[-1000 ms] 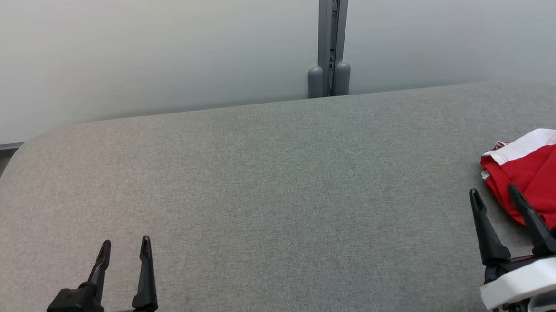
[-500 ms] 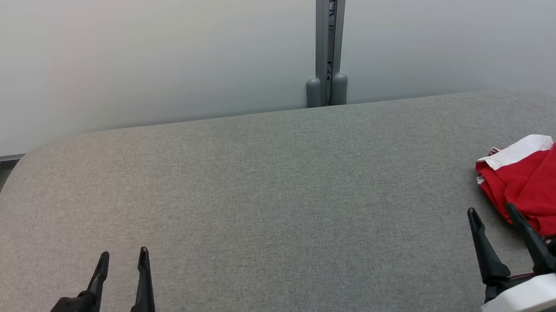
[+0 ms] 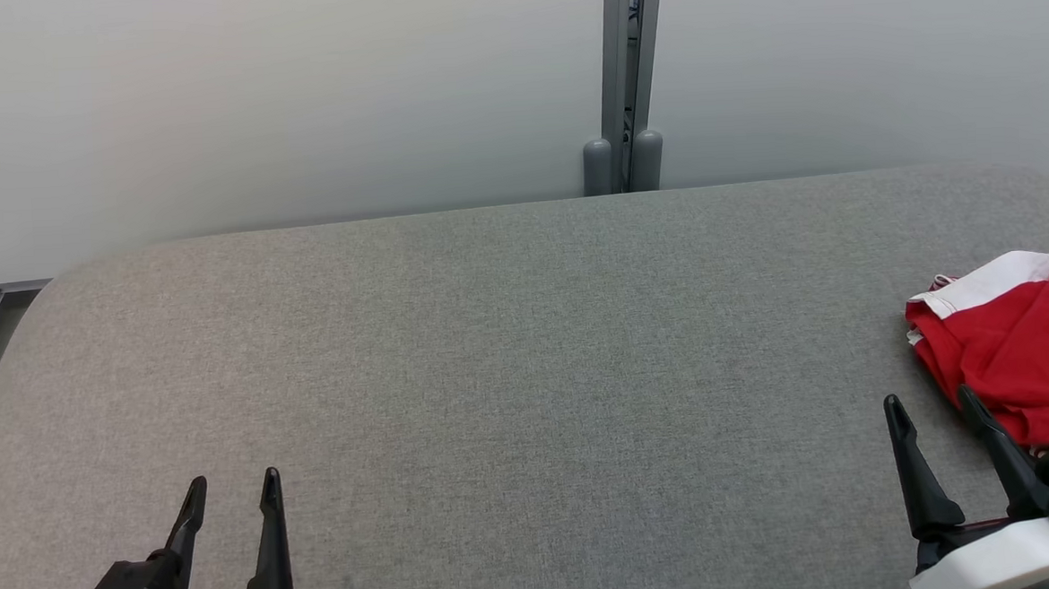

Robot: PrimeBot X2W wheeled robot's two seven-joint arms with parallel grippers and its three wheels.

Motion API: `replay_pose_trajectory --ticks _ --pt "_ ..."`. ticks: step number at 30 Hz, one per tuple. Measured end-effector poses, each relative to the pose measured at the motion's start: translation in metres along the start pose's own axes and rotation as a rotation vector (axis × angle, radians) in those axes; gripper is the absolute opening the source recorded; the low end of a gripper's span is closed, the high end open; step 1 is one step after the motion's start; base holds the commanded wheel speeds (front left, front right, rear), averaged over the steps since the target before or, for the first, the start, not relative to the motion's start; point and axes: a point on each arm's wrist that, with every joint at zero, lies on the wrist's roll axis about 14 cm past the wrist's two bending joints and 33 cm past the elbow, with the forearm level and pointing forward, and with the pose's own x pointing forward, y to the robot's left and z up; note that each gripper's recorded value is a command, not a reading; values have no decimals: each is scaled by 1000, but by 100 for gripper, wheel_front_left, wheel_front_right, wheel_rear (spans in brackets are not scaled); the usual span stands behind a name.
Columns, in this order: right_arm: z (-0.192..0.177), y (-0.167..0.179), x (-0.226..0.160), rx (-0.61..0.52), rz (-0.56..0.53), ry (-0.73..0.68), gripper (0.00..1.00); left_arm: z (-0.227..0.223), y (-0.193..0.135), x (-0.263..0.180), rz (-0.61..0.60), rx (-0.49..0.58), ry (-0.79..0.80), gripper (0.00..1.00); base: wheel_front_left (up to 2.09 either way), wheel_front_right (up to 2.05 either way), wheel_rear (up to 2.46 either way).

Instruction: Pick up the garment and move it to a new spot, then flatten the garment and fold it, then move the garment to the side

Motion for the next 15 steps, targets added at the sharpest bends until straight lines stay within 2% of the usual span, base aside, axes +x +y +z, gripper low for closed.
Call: replay_pose_trajectory --ticks 15 --pt "-2 -1 0 2 -5 7 100 -1 2 0 7 2 3 100 0 0 0"
